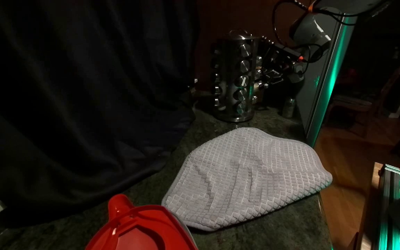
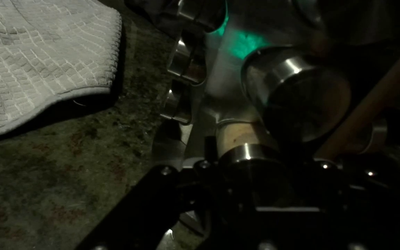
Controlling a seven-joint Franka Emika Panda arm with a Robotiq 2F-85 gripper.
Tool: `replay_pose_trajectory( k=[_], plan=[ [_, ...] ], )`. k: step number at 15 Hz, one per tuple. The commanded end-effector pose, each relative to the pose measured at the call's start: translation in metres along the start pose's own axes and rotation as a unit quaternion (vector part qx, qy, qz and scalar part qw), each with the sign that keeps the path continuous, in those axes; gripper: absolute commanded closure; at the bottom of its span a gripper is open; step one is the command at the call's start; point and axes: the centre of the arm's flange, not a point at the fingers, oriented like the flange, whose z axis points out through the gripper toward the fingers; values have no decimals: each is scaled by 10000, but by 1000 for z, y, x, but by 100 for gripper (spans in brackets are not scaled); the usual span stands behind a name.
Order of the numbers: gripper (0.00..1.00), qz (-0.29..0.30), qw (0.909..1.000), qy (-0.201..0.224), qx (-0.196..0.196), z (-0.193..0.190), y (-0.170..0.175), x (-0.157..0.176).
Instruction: Remove one container from the seasoning rack and put it on the counter
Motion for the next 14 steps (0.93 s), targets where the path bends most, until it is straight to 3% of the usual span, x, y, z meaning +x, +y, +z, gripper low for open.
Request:
replay_pose_trajectory(
  k=[1, 8, 14],
  plan=[
    [76, 48, 9998, -52, 159, -15, -5, -4],
    [76, 440, 9988, 45, 202, -16, 2, -7],
    [76, 71, 9994, 245, 232, -21, -1, -7]
  ],
)
